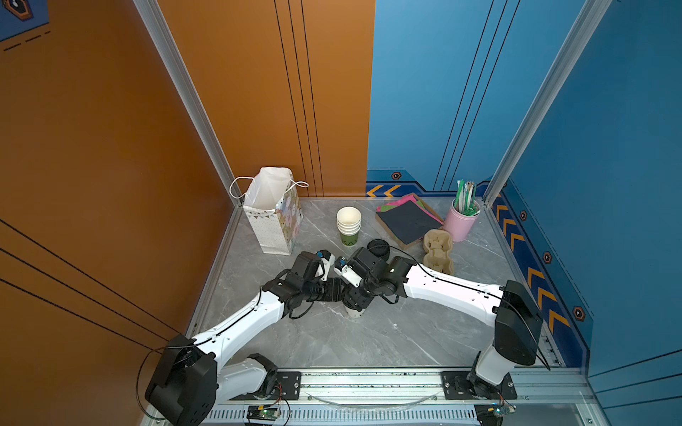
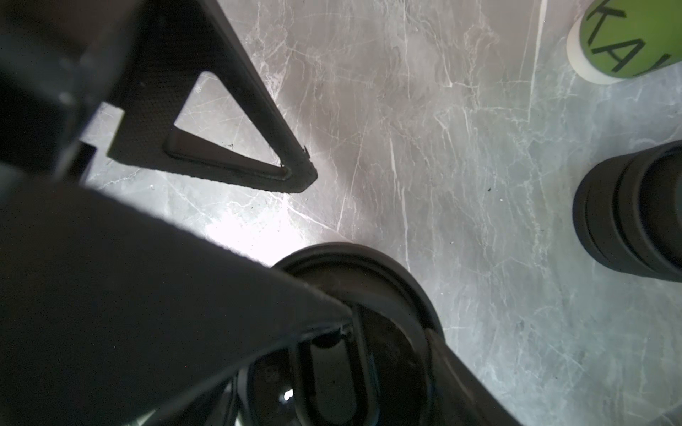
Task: Pack the takeout coffee
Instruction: 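Close the left gripper around the lidded cup body below the right gripper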
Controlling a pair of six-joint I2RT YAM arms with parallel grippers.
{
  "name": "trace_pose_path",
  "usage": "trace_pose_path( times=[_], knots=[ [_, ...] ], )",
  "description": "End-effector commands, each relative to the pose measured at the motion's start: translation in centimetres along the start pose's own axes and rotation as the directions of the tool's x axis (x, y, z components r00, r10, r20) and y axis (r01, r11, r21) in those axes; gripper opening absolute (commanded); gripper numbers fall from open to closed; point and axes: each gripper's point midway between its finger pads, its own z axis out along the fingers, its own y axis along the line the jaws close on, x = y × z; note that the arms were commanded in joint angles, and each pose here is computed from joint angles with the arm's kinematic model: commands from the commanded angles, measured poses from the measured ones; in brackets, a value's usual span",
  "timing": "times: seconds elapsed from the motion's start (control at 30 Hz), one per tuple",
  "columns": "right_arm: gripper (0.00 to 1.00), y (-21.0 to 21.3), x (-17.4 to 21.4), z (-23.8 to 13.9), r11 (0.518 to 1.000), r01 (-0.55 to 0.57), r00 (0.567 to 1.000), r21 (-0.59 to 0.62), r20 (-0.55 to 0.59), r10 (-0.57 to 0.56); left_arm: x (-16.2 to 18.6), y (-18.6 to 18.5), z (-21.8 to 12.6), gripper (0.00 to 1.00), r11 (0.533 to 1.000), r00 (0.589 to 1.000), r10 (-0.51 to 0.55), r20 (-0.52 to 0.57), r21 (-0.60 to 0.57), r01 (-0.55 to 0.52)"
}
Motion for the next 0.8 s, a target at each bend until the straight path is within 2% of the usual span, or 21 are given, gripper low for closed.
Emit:
trace_pose_path(
  times=[0.0, 0.47, 0.77],
  knots=[
    [0.73, -1.1, 3.4, 0.7, 0.999, -0.028, 0.993, 0.043, -0.114, 0.033, 1.6, 2.0, -0.2, 0.63, 0.994, 0.998, -0.003, -0.055, -0.105, -0.003],
    [0.75, -1.2, 2.0, -0.2, 0.998, -0.030, 0.998, 0.061, -0.062, 0.033, 1.3, 1.3, -0.6, 0.63, 0.995, 0.999, 0.018, -0.042, -0.094, -0.022],
    [0.78, -1.3, 0.5, -1.1, 0.997, -0.046, 0.999, 0.068, 0.016, 0.045, 1.2, 1.2, -0.7, 0.63, 0.995, 0.999, 0.023, -0.034, -0.093, -0.026]
  ],
)
